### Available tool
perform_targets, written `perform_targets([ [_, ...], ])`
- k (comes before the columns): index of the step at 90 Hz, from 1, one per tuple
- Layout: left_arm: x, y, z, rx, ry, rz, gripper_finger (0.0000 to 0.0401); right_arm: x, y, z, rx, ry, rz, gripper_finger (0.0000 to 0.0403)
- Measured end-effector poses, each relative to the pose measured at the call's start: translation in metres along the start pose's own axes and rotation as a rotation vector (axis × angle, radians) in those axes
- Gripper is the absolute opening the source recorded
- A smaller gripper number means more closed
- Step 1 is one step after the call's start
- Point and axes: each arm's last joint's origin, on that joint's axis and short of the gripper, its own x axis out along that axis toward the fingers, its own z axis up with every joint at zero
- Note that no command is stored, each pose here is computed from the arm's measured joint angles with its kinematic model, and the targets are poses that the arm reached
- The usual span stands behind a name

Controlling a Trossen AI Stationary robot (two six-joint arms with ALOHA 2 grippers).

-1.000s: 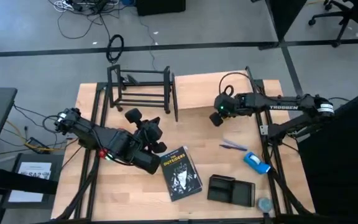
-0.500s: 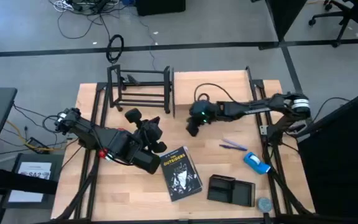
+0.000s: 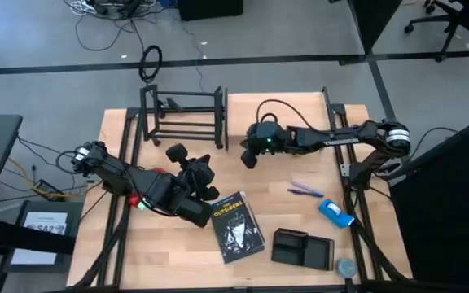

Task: Stock shelves
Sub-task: Move the shelf to the top right of the table

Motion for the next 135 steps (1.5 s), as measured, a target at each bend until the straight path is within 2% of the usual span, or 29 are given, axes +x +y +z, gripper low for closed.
perform_targets([
  [10, 0.0, 0.0, 0.0, 0.006, -0.001, 0.003, 0.0, -0.003, 0.007, -0.009, -0.03, 0.052, -0.008, 0.0],
  [17, 0.0, 0.0, 0.0, 0.003, -0.001, 0.0, 0.0, -0.011, 0.016, -0.01, -0.051, 0.037, -0.027, 0.0],
  [39, -0.001, 0.0, 0.0, 0.01, 0.0, 0.0, 0.0, -0.077, 0.061, -0.044, -0.203, 0.114, -0.144, 0.0],
  [47, -0.001, 0.0, 0.0, 0.013, 0.0, 0.001, 0.0, -0.096, 0.07, -0.066, -0.209, 0.237, -0.146, 0.0],
  [54, -0.001, 0.001, 0.0, 0.016, -0.004, 0.007, 0.0, -0.107, 0.076, -0.082, -0.13, 0.43, -0.04, 0.0],
  [58, -0.001, 0.001, 0.0, 0.017, -0.011, 0.016, 0.0, -0.108, 0.079, -0.087, -0.127, 0.494, 0.007, 0.0],
  [62, -0.001, 0.001, 0.0, 0.017, -0.014, 0.021, 0.0, -0.106, 0.083, -0.089, -0.15, 0.466, 0.0, 0.0],
  [66, -0.001, 0.001, 0.0, 0.017, -0.016, 0.024, 0.0, -0.101, 0.084, -0.088, -0.182, 0.36, -0.075, 0.0],
  [72, 0.0, 0.001, 0.0, 0.018, -0.019, 0.029, 0.0, -0.09, 0.077, -0.086, -0.202, 0.21, -0.247, 0.0],
  [75, 0.0, 0.002, 0.0, 0.018, -0.02, 0.032, 0.0, -0.081, 0.07, -0.083, -0.215, 0.179, -0.313, 0.0],
  [85, 0.0, 0.002, 0.0, 0.02, -0.019, 0.032, 0.0, -0.054, 0.036, -0.075, -0.179, 0.227, -0.436, 0.0],
  [107, 0.0, 0.002, 0.0, 0.016, -0.02, 0.031, 0.0, -0.029, -0.015, -0.061, -0.121, 0.289, -0.513, 0.0],
  [135, 0.0, 0.001, 0.001, 0.006, -0.021, 0.029, 0.0, -0.013, -0.045, -0.056, -0.074, 0.276, -0.513, 0.0],
])
